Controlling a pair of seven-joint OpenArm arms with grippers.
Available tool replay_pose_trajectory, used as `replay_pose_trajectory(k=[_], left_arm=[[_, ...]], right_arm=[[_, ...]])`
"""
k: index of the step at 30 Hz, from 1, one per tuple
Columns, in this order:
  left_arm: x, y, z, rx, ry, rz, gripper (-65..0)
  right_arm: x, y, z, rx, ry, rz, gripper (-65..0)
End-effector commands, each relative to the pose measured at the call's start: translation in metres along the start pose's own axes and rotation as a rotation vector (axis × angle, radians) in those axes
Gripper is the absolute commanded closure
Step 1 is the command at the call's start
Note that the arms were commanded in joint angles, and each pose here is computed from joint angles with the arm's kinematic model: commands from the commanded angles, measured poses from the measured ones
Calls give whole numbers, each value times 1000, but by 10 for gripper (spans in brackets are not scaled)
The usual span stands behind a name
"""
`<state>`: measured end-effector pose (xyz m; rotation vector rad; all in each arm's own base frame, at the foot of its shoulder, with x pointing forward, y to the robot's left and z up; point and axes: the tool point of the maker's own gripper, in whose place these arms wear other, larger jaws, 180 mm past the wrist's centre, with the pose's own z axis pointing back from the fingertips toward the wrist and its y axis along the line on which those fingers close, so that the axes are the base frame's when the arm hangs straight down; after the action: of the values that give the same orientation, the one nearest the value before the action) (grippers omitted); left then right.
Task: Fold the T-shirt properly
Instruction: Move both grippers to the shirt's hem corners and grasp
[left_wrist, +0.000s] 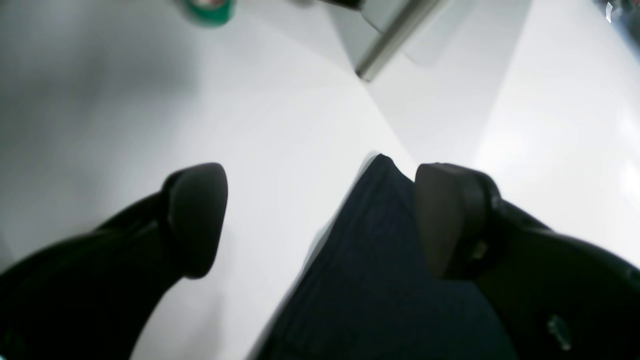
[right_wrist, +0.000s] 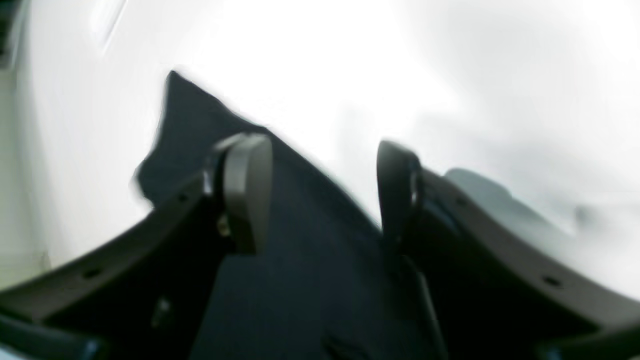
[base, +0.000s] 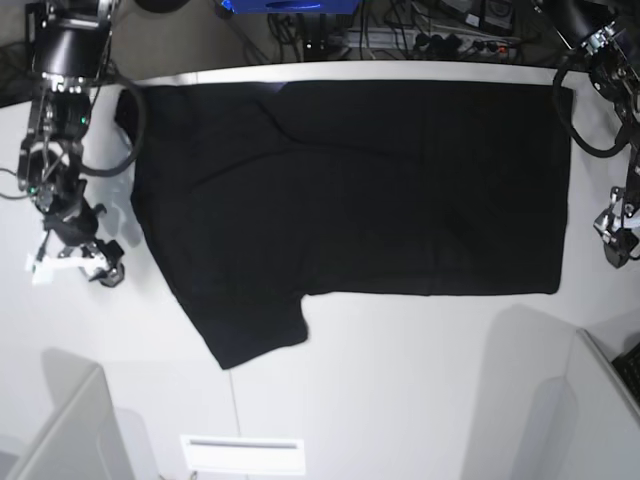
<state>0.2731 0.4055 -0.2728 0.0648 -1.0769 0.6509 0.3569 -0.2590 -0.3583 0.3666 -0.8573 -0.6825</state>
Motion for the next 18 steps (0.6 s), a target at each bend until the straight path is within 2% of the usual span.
replay_pose_trajectory(k=[1, 5, 8, 13, 18], left_arm=[[16, -9, -1, -8, -47, -46, -563], [20, -26, -9, -6, -57, -113, -563], [30, -30, -13, 4, -82, -127, -563], [28, -24, -29, 19, -57, -84, -569], [21, -7, -40, 52, -8, -70, -571]], right_arm=[[23, 11, -4, 29, -43, 21, -320], [37, 32, -32, 87, -18, 58, -323], [40, 46, -54, 135, 23, 85, -351], [41, 53, -82, 106, 92, 108, -389], [31, 65, -104, 72, 110, 236, -440]])
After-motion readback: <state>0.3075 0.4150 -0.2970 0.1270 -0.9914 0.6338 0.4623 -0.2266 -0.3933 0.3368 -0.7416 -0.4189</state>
